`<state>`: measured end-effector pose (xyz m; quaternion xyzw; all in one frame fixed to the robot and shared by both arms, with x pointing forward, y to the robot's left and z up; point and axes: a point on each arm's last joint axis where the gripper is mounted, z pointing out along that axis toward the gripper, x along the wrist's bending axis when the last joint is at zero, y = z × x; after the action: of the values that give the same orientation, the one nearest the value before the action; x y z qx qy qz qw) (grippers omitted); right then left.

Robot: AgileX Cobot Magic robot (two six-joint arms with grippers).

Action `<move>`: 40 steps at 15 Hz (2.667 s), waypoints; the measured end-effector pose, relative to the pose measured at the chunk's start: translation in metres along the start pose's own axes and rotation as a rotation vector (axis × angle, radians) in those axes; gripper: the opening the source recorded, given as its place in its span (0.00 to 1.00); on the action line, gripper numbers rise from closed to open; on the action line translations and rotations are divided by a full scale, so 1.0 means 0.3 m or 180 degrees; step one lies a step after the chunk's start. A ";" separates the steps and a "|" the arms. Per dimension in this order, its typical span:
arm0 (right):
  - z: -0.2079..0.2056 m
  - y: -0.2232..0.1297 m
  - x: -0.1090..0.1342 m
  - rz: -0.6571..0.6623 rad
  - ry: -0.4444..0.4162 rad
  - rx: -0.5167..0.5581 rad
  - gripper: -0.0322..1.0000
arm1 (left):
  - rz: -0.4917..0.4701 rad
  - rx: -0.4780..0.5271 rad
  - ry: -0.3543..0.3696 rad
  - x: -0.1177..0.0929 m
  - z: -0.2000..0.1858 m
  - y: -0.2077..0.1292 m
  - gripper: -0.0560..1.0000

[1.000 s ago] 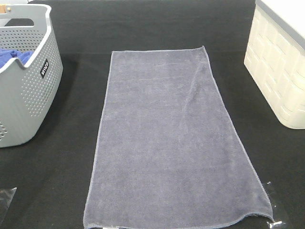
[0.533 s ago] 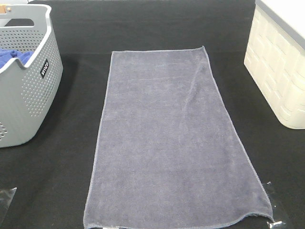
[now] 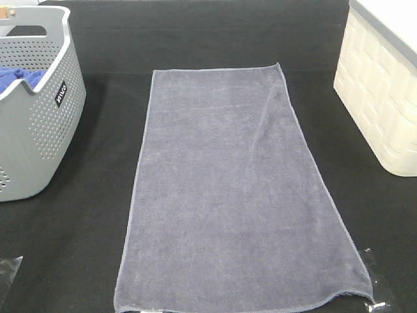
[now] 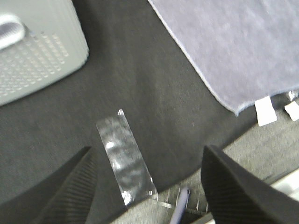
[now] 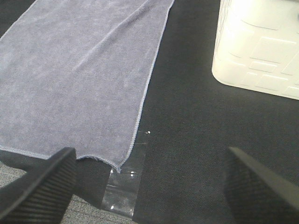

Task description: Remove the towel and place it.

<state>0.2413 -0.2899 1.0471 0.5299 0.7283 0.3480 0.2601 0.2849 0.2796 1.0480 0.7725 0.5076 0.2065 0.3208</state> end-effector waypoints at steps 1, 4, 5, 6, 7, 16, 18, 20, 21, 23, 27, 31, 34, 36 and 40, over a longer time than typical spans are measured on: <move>0.000 0.000 0.000 0.0000 0.0000 0.0000 0.80 | 0.0012 0.0032 -0.0003 0.000 0.004 -0.005 0.64; 0.000 0.000 0.000 0.0000 0.0000 0.0000 0.80 | 0.0048 0.0038 -0.0062 -0.006 0.004 -0.006 0.64; 0.000 0.000 0.000 0.0000 0.0000 0.0000 0.80 | 0.0081 0.0037 -0.0087 -0.008 0.004 -0.006 0.64; 0.000 0.000 0.000 0.0000 0.0000 0.0000 0.80 | 0.0090 0.0038 -0.0109 -0.010 0.004 -0.006 0.64; 0.000 0.000 0.000 0.0000 0.0000 0.0000 0.80 | 0.0100 0.0040 -0.0115 -0.011 0.004 -0.006 0.64; 0.000 0.000 0.000 0.0000 0.0000 0.0000 0.80 | 0.0111 0.0042 -0.0118 -0.011 0.004 -0.006 0.64; -0.006 -0.004 0.001 -0.0004 -0.0004 -0.0047 0.80 | 0.0038 -0.0102 -0.0034 -0.009 -0.017 -0.017 0.64; -0.021 -0.019 0.004 -0.0001 -0.0030 -0.0177 0.80 | -0.0103 -0.0398 0.0194 -0.007 -0.057 -0.042 0.64; -0.031 -0.029 0.006 0.0039 -0.0110 -0.0273 0.80 | -0.0164 -0.0585 0.0320 -0.010 -0.081 -0.059 0.64; -0.035 -0.033 0.010 0.0169 -0.0305 -0.0323 0.80 | -0.0234 -0.0890 0.0517 -0.022 -0.118 -0.091 0.64; -0.034 -0.032 0.012 0.0289 -0.0477 -0.0331 0.80 | -0.0289 -0.1051 0.0656 -0.032 -0.136 -0.110 0.64; -0.034 -0.032 0.012 0.0289 -0.0477 -0.0331 0.80 | -0.0298 -0.1051 0.0669 -0.032 -0.136 -0.110 0.64; -0.034 -0.032 0.012 0.0289 -0.0477 -0.0331 0.80 | -0.0298 -0.1051 0.0669 -0.032 -0.136 -0.110 0.64; -0.034 -0.032 0.012 0.0289 -0.0477 -0.0331 0.80 | -0.0298 -0.1051 0.0669 -0.032 -0.136 -0.110 0.64; -0.034 -0.032 0.012 0.0289 -0.0477 -0.0331 0.80 | -0.0298 -0.1051 0.0669 -0.032 -0.136 -0.110 0.64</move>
<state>0.2268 -0.2907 1.0458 0.5727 0.6630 0.3561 0.3250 0.2333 0.2917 1.0537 0.6592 0.5329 0.3512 0.3976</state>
